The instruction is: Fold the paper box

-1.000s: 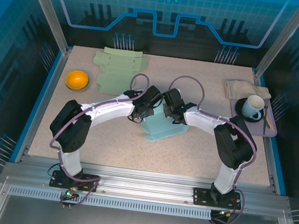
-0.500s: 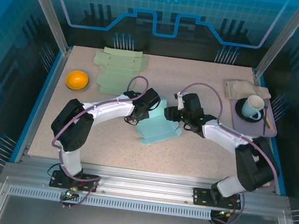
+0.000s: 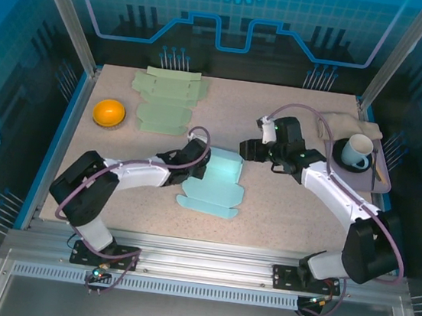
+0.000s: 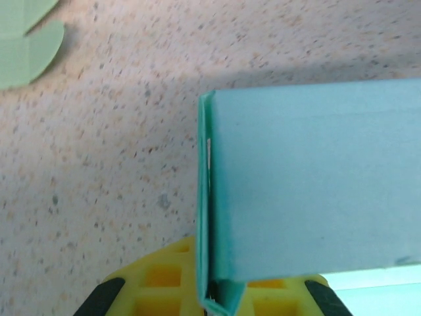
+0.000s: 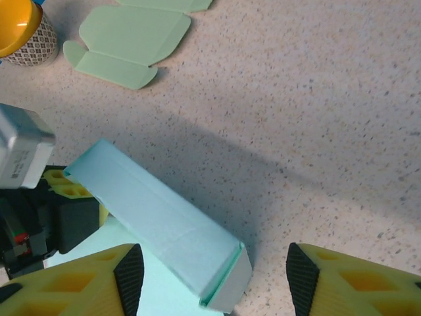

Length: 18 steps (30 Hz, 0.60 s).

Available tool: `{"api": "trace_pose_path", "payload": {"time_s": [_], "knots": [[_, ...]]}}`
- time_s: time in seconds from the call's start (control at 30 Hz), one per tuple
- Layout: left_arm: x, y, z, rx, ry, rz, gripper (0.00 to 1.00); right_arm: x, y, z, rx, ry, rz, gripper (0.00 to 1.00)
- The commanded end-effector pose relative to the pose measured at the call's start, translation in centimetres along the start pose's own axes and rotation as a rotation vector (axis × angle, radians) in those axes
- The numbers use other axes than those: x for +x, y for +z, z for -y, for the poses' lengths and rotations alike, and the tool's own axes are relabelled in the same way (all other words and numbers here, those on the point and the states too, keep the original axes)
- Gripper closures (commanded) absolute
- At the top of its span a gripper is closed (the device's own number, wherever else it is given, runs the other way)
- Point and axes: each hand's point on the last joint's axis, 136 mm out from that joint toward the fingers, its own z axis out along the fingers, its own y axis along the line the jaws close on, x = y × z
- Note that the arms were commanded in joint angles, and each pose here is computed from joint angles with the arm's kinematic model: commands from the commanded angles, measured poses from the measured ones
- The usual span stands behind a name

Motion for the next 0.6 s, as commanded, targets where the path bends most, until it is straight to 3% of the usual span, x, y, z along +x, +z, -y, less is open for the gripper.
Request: {"api": "trace_pose_path", "payload": {"time_s": [0.0, 0.57], "knots": [[-4.3, -1.0, 1.8, 0.084, 0.108, 0.227, 1.00, 1.7, 0.6, -0.5, -0.049, 0.059, -0.066, 0.40], [-1.5, 1.7, 2.2, 0.096, 0.146, 0.202, 1.00, 7.7, 3.1, 2.7, 0.061, 0.121, -0.212, 0.50]]}}
